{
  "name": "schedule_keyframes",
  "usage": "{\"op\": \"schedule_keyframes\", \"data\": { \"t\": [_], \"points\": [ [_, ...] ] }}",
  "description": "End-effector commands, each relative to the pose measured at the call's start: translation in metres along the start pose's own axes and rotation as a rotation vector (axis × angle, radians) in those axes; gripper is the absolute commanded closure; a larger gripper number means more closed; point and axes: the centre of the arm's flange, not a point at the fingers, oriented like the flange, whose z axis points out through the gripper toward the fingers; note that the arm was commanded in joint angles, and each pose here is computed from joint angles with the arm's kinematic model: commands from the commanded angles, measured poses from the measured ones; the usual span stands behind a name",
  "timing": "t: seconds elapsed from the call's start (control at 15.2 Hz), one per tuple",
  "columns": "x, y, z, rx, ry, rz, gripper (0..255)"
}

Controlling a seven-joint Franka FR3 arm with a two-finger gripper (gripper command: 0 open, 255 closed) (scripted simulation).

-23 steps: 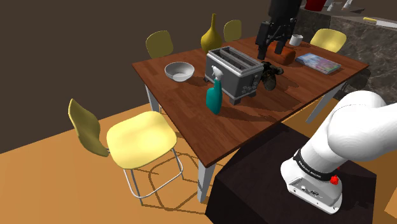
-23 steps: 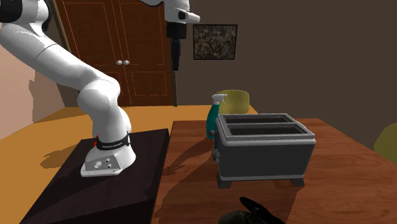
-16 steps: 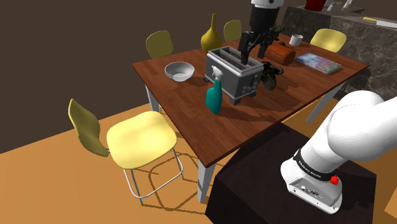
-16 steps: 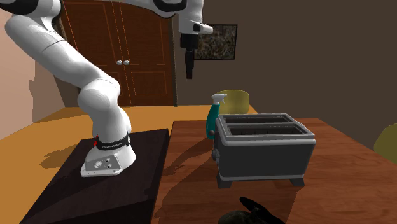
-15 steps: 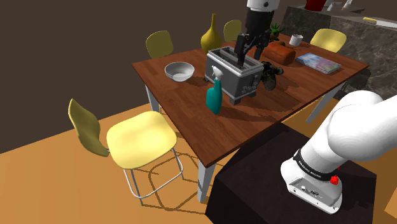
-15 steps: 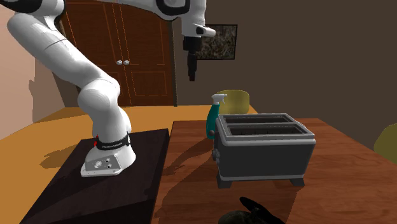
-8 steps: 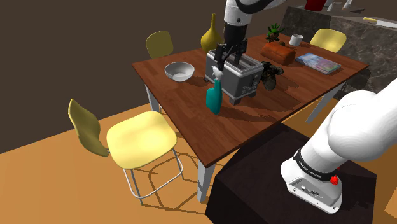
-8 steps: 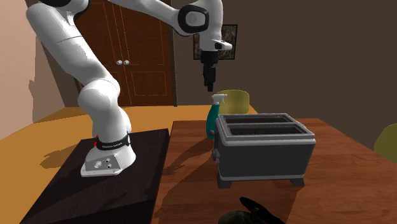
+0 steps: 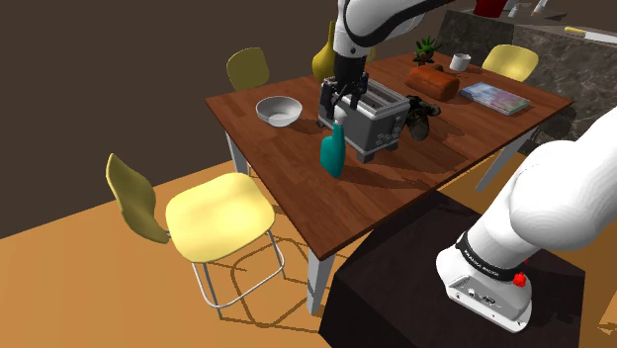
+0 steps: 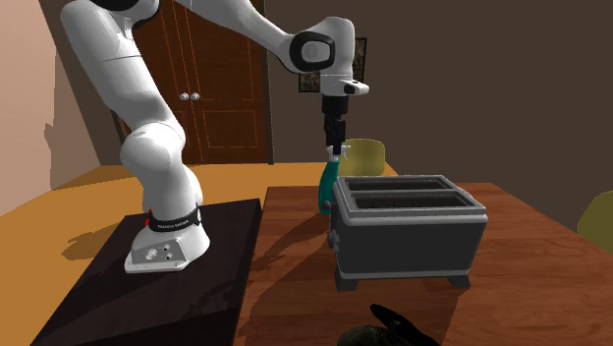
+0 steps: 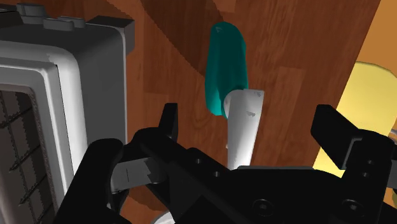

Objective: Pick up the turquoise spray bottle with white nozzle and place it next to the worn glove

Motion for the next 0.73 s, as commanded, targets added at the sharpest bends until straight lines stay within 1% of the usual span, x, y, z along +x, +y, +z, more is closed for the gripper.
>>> {"op": "schedule_keyframes", "data": {
  "t": [0.0,0.13,0.59,0.66],
  "points": [
    [0.0004,-0.0001,0.0116,0.0,0.001,0.0,0],
    [0.0004,-0.0001,0.0199,0.0,0.001,0.0,0],
    [0.0004,-0.0001,0.0198,0.0,0.001,0.0,0],
    [0.0004,-0.0001,0.0198,0.0,0.001,0.0,255]
  ]
}}
